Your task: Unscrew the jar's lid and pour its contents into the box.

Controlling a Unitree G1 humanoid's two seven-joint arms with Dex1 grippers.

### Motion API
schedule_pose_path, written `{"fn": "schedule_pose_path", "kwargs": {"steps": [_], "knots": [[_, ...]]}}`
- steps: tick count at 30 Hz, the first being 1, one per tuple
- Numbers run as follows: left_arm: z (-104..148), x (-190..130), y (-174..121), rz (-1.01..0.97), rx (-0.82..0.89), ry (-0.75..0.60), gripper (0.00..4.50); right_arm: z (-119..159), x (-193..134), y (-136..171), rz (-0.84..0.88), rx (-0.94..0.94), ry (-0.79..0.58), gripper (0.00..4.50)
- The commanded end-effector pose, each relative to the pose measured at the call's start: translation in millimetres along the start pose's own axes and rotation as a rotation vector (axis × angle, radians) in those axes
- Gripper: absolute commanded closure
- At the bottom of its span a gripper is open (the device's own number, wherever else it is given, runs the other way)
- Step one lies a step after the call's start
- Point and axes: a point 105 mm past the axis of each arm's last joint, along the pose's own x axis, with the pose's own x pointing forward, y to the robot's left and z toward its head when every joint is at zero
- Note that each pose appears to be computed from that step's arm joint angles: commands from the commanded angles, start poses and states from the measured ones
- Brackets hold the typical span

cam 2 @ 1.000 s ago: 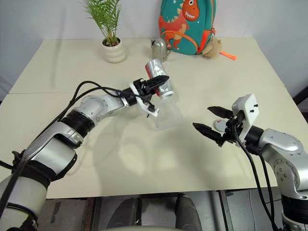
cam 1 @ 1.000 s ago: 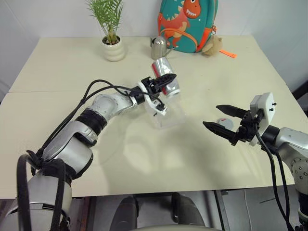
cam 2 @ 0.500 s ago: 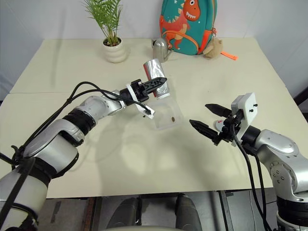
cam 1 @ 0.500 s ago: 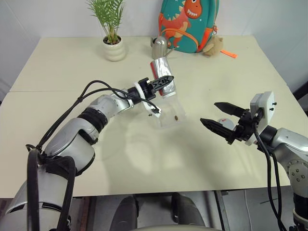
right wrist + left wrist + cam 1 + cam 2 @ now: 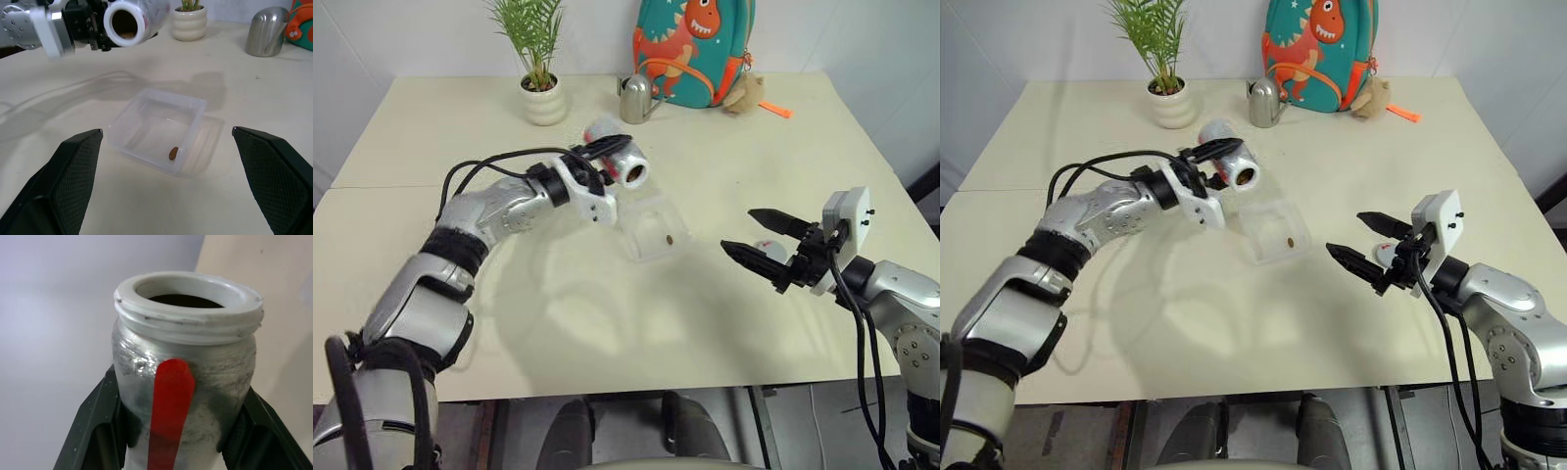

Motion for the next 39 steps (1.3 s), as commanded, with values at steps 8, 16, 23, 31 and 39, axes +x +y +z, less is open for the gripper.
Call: {"fn": "schedule_pose_path", "kwargs": {"steps": [8, 16, 23, 31, 39], "knots": [[-84.7, -69.3, 24.4, 0.277, -1.021, 0.416, 2.58, 15.4, 11.4, 0.6, 0.111, -0.113, -0.048, 0.04], [-90.6, -149.6, 19.5, 0.590, -1.209, 0.470, 2.58, 13.6, 23.6, 3.8, 0.180, -0.189, -0.061, 0.04], [-81.8, -188.6, 7.1, 0.723, -1.177, 0.434, 2.58, 9.1, 28.8, 8.7, 0.230, -0.148, -0.050, 0.04], [-96.8, -219.2, -39.9, 0.691, -1.141, 0.606, 2.58, 7.8, 36.4, 9.8, 0.248, -0.189, -0.042, 0.04], [-100.2, -231.6, -51.9, 0.708, -1.147, 0.641, 1.58, 14.3, 39.0, 8.4, 0.259, -0.208, -0.048, 0.00]]}}
